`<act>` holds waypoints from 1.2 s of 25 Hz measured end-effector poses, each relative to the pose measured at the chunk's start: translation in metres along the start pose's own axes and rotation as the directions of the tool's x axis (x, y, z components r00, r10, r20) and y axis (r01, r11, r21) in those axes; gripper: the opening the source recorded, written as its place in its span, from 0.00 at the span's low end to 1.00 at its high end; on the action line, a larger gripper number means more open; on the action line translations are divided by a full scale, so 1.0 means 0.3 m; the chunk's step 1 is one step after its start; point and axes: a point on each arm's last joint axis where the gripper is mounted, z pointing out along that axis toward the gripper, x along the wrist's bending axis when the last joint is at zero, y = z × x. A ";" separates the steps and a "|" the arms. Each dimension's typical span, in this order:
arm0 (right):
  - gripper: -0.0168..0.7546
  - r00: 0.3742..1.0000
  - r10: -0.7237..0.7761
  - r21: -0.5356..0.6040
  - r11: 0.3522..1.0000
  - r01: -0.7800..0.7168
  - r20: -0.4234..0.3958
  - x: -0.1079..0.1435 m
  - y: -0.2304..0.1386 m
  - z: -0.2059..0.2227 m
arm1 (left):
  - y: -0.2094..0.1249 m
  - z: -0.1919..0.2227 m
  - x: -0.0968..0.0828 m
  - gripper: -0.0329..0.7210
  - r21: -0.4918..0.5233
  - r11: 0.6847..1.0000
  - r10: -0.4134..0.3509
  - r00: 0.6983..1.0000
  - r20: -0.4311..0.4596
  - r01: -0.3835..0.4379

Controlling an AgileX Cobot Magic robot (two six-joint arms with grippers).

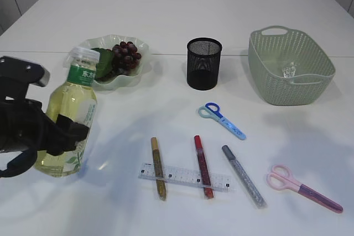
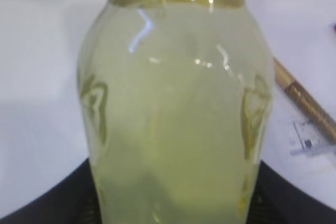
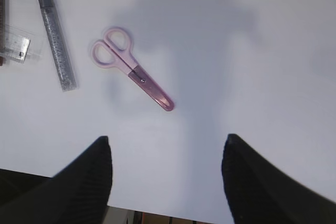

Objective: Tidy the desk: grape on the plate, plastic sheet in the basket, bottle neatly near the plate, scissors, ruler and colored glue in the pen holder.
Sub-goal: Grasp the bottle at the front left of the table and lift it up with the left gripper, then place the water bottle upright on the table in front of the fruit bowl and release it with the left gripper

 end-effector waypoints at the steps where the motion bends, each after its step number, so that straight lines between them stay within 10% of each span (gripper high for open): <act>1: 0.69 1.000 0.001 0.000 1.000 -0.001 -0.002 0.001 0.000 0.000 | -0.003 -0.007 0.008 0.61 -0.050 0.999 -0.008 1.000 0.006 0.008; 8: 0.69 1.000 0.004 0.000 1.000 -0.004 -0.012 0.004 0.000 0.000 | 0.007 -0.011 0.037 0.61 -0.380 0.924 -0.028 0.997 0.071 0.053; 21: 0.69 1.000 0.006 0.000 1.000 -0.006 -0.017 0.005 0.000 0.000 | 0.049 0.019 0.042 0.61 -0.627 0.772 -0.023 0.990 0.140 0.107; 30: 0.69 1.000 0.007 -0.002 1.000 -0.007 -0.019 0.006 0.001 0.000 | 0.032 0.116 0.070 0.60 -0.592 0.800 -0.064 0.995 0.076 0.096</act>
